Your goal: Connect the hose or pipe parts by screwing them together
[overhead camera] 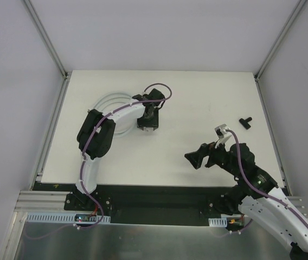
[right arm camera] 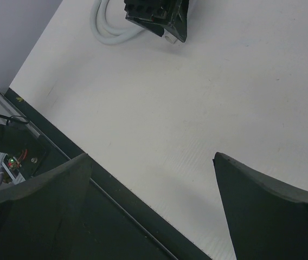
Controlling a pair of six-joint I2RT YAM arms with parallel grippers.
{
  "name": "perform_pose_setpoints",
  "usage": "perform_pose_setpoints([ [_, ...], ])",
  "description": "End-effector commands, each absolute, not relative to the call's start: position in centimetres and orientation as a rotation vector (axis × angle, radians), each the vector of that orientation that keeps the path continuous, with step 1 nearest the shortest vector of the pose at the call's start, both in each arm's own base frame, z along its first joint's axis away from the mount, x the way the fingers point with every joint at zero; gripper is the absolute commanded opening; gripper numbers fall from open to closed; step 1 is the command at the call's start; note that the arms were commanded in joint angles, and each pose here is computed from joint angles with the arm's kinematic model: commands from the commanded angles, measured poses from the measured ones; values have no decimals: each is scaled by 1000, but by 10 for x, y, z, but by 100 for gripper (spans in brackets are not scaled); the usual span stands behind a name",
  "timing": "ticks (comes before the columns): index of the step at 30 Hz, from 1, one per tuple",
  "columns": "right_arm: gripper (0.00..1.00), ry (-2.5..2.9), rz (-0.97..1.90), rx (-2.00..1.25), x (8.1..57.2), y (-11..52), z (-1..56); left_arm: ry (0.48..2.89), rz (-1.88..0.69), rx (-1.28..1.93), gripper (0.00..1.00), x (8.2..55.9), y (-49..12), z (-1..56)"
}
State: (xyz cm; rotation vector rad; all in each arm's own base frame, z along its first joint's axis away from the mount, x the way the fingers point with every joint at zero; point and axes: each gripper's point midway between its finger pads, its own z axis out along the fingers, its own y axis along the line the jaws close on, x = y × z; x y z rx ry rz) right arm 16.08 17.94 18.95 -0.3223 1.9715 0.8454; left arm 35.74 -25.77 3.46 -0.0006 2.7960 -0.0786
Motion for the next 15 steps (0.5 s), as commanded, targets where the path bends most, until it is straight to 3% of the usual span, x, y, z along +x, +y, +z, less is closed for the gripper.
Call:
perform_pose_setpoints([
  [1,99,1911,893,-289,161,182,206,2742,-137,-39,57,363,-258,63],
  [7,99,1910,885,-285,158,177,206,2730,-148,-24,59,383,-255,64],
  [15,99,1924,852,-282,159,173,204,2782,-178,-7,50,377,-258,52],
])
